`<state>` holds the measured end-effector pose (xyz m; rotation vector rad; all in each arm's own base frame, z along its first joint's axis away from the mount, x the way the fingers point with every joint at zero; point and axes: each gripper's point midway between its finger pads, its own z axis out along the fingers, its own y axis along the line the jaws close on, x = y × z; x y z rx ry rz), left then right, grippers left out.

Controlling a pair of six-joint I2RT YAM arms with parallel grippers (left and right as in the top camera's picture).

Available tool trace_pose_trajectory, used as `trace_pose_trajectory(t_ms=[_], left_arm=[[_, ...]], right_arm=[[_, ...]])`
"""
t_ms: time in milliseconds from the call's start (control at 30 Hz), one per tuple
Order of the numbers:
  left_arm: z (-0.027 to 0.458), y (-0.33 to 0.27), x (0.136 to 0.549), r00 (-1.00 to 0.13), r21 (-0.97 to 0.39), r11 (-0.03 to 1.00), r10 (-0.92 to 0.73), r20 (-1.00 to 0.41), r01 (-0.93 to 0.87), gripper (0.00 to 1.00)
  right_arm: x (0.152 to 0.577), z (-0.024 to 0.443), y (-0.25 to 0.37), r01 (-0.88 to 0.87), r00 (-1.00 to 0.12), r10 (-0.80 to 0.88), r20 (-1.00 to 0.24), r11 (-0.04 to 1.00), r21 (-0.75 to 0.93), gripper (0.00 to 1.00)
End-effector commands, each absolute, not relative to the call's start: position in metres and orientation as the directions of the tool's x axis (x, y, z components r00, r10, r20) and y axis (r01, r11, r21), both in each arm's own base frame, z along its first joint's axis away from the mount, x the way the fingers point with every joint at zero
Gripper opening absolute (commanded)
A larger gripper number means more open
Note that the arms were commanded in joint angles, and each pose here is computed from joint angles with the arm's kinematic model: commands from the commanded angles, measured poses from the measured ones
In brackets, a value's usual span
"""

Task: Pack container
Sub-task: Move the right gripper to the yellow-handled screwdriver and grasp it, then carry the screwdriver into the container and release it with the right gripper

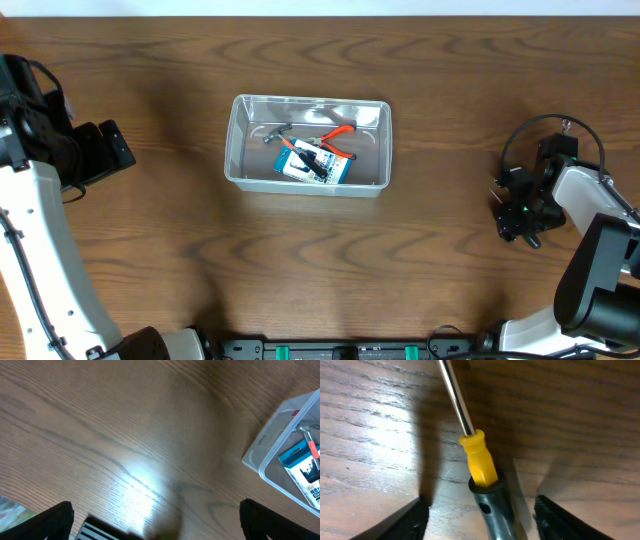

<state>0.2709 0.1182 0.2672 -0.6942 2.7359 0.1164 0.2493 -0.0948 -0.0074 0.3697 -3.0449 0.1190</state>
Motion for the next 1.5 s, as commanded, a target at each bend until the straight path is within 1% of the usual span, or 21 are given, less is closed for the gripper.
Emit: trace_pose_trajectory(t_ms=[0, 100, 200, 333, 400, 500, 600, 733, 800, 900, 933, 1000, 1067, 1100, 1200, 1300, 1367, 1467], left_arm=[[0.265, 0.119, 0.269, -0.827, 0.001, 0.871, -0.467, -0.314, -0.492, 0.98], [0.265, 0.119, 0.269, -0.827, 0.001, 0.871, -0.467, -0.313, -0.492, 0.98], [0.265, 0.119, 0.269, -0.827, 0.001, 0.871, -0.467, -0.313, -0.492, 0.98], [0.265, 0.119, 0.269, -0.827, 0.001, 0.871, -0.467, -0.312, -0.492, 0.98], [0.265, 0.119, 0.269, -0.828, 0.001, 0.871, -0.467, -0.311, -0.492, 0.98], [0.265, 0.119, 0.269, -0.828, 0.002, 0.871, -0.467, -0.310, -0.492, 0.98], [0.265, 0.119, 0.269, -0.828, 0.002, 0.871, -0.467, -0.310, -0.492, 0.98], [0.265, 0.119, 0.269, -0.828, 0.002, 0.871, -0.467, -0.310, -0.492, 0.98], [0.265, 0.119, 0.269, -0.828, 0.002, 0.871, -0.467, -0.310, -0.492, 0.98], [0.265, 0.119, 0.269, -0.828, 0.002, 0.871, -0.467, -0.311, -0.492, 0.98], [0.265, 0.119, 0.269, -0.828, 0.002, 0.871, -0.467, -0.310, -0.492, 0.98], [0.265, 0.119, 0.269, -0.828, 0.002, 0.871, -0.467, -0.310, -0.492, 0.98], [0.265, 0.119, 0.269, -0.828, 0.002, 0.871, -0.467, -0.310, -0.492, 0.98], [0.265, 0.119, 0.269, -0.828, 0.002, 0.871, -0.467, -0.310, -0.492, 0.98], [0.265, 0.119, 0.269, -0.828, 0.002, 0.871, -0.467, -0.310, -0.492, 0.98], [0.265, 0.119, 0.269, -0.828, 0.002, 0.871, -0.467, -0.310, -0.492, 0.98], [0.265, 0.119, 0.269, -0.828, 0.002, 0.871, -0.467, -0.310, -0.492, 0.98], [0.265, 0.119, 0.269, -0.828, 0.002, 0.871, -0.467, -0.310, -0.492, 0.98]], right_arm=[[0.231, -0.033, -0.095, -0.220, -0.966, -0.210, 0.151, 0.974, -0.054, 0.65], [0.232, -0.033, -0.093, -0.219, -0.967, -0.211, 0.142, 0.975, -0.043, 0.61], [0.234, -0.033, -0.091, -0.218, -0.968, -0.211, 0.133, 0.975, -0.038, 0.59], [0.235, -0.034, -0.092, -0.217, -0.969, -0.211, 0.130, 0.975, -0.040, 0.52], [0.235, -0.034, -0.092, -0.217, -0.969, -0.211, 0.130, 0.975, -0.040, 0.51], [0.235, -0.034, -0.092, -0.217, -0.969, -0.211, 0.128, 0.975, -0.041, 0.43], [0.236, -0.034, -0.091, -0.217, -0.969, -0.211, 0.126, 0.975, -0.039, 0.41], [0.235, -0.034, -0.091, -0.217, -0.969, -0.211, 0.126, 0.975, -0.038, 0.28], [0.235, -0.034, -0.091, -0.217, -0.969, -0.211, 0.126, 0.975, -0.038, 0.27], [0.236, -0.034, -0.091, -0.217, -0.969, -0.211, 0.126, 0.975, -0.039, 0.17], [0.235, -0.034, -0.091, -0.217, -0.969, -0.211, 0.126, 0.975, -0.039, 0.16], [0.236, -0.034, -0.091, -0.217, -0.970, -0.210, 0.125, 0.976, -0.039, 0.15], [0.236, -0.034, -0.090, -0.216, -0.970, -0.211, 0.121, 0.976, -0.034, 0.09], [0.238, -0.034, -0.089, -0.215, -0.971, -0.211, 0.111, 0.976, -0.025, 0.02], [0.246, -0.034, -0.084, -0.186, -0.980, -0.184, 0.072, 0.983, -0.009, 0.01], [0.265, -0.028, -0.084, -0.101, -0.995, -0.101, 0.019, 0.995, -0.019, 0.01], [0.284, -0.015, -0.082, -0.047, -0.999, -0.047, -0.020, 0.999, -0.025, 0.01], [0.310, 0.015, -0.074, -0.079, -0.996, -0.081, -0.048, 0.996, -0.033, 0.01]])
